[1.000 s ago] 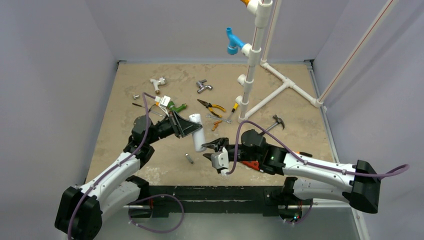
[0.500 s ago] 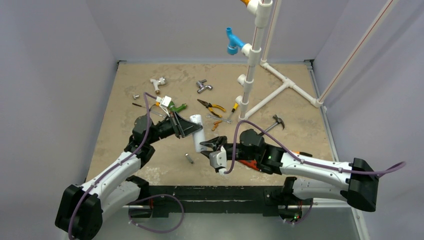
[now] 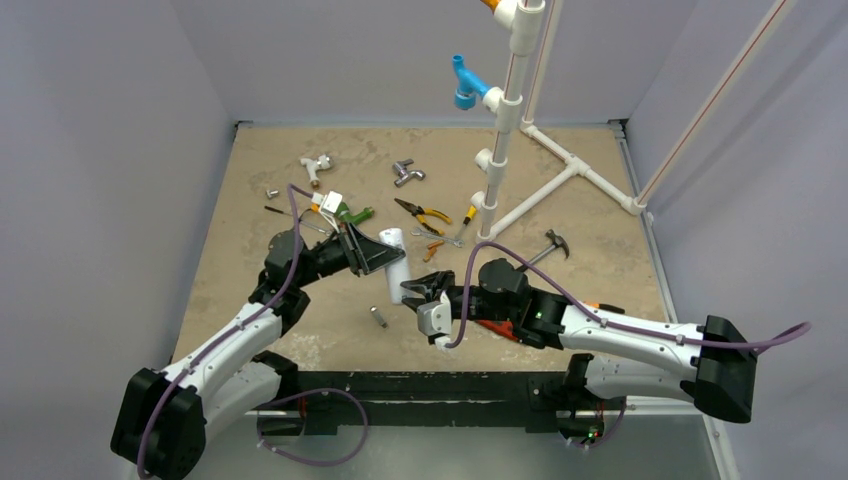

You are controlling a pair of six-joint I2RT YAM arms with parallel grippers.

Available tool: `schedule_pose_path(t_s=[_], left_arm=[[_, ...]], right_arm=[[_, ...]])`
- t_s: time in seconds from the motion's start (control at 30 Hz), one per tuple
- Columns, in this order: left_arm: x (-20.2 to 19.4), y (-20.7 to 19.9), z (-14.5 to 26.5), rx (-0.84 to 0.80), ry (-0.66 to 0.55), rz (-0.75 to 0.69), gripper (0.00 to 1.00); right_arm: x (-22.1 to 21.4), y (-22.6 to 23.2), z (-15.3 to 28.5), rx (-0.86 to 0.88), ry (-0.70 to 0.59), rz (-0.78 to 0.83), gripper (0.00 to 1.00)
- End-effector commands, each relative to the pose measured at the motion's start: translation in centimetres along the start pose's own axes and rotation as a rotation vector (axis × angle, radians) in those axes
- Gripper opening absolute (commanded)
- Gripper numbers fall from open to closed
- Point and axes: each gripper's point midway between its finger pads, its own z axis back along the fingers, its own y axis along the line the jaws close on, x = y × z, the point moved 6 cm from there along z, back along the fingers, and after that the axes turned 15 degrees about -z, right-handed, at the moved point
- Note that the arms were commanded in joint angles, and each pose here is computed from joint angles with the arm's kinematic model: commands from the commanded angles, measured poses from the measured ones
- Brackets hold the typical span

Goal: Load the batteries into the remote control
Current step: Remove the battery cover from the remote control.

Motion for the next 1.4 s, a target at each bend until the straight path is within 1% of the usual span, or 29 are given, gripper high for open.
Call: schedule_pose_path(t_s=[0.0, 0.57, 0.97, 1.37], left_arm=[[0.8, -0.8, 0.0, -0.051, -0.028, -0.037, 0.00], [-0.2, 0.2, -0.3, -0.045, 0.012, -0.001, 0.00], [-0.2, -0.1, -0.6, -0.079, 0.025, 0.036, 0.00], [-1.4, 0.9, -0.7, -0.072, 0.059, 0.079, 0.00]], right_arm=[[1.3, -1.4, 0.3, -0.070, -0.028, 0.037, 0.32], [2.0, -2.1, 0.9, -0.139, -0.068, 0.030, 0.31], [0.5, -1.1, 1.2, -0.099, 0.004, 0.016, 0.32], [-0.3, -0.7, 1.8, -0.103, 0.042, 0.007, 0.32]])
